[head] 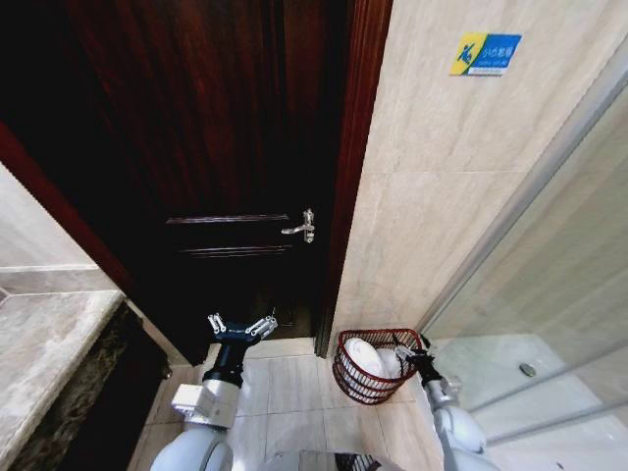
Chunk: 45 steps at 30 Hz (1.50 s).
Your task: Discard the used towel into the hamper.
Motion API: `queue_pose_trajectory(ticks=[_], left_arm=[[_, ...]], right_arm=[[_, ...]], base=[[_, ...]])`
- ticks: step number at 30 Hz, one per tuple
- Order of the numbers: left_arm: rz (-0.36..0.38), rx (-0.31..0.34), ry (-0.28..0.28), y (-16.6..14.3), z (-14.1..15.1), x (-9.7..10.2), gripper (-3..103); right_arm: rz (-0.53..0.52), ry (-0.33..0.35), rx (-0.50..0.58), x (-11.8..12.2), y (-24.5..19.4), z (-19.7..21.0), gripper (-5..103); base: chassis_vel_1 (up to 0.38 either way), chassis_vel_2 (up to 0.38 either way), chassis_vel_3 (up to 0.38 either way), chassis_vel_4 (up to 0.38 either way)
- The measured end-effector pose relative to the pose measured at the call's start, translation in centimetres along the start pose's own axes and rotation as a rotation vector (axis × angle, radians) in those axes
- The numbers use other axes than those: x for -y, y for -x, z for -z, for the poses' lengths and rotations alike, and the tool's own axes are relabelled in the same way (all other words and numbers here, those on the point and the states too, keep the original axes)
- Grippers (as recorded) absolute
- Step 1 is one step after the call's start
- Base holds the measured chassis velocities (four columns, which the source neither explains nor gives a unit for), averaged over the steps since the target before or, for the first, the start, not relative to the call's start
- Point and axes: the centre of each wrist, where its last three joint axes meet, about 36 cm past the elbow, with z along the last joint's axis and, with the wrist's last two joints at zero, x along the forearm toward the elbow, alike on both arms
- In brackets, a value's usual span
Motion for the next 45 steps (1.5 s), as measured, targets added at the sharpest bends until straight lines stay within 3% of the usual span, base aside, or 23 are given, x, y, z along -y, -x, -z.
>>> queue_pose_trajectory(ticks=[8,14,21,28,35,45], left_arm=[[0.0,0.0,0.0,0.0,0.0,0.0,100],[0.0,0.0,0.0,0.0,0.0,0.0,100],[0.0,0.0,0.0,0.0,0.0,0.0,100],[0.0,0.0,0.0,0.0,0.0,0.0,100],[0.0,0.0,0.0,0.0,0.0,0.0,100],[0.0,0.0,0.0,0.0,0.0,0.0,100]], right_arm=[[0.001,0.047,0.185,-3.1,-6.0,6.4,100],[0.05,-0.017,0.352,-4.1,-8.2,12.1,100],[0.092,-0.082,0.447,-5.5,-8.5,16.5,100],[0.03,-0.18,0.443,-7.0,-7.5,18.3,100],[-0.017,-0.201,0.423,-7.2,-7.0,18.4,100],[0.0,-0.226,0.441,-6.5,-6.8,17.4,100]], base=[[0.0,0.0,0.0,0.0],[0.0,0.0,0.0,0.0],[0.0,0.0,0.0,0.0],[0.0,0.0,0.0,0.0],[0.0,0.0,0.0,0.0],[0.0,0.0,0.0,0.0]])
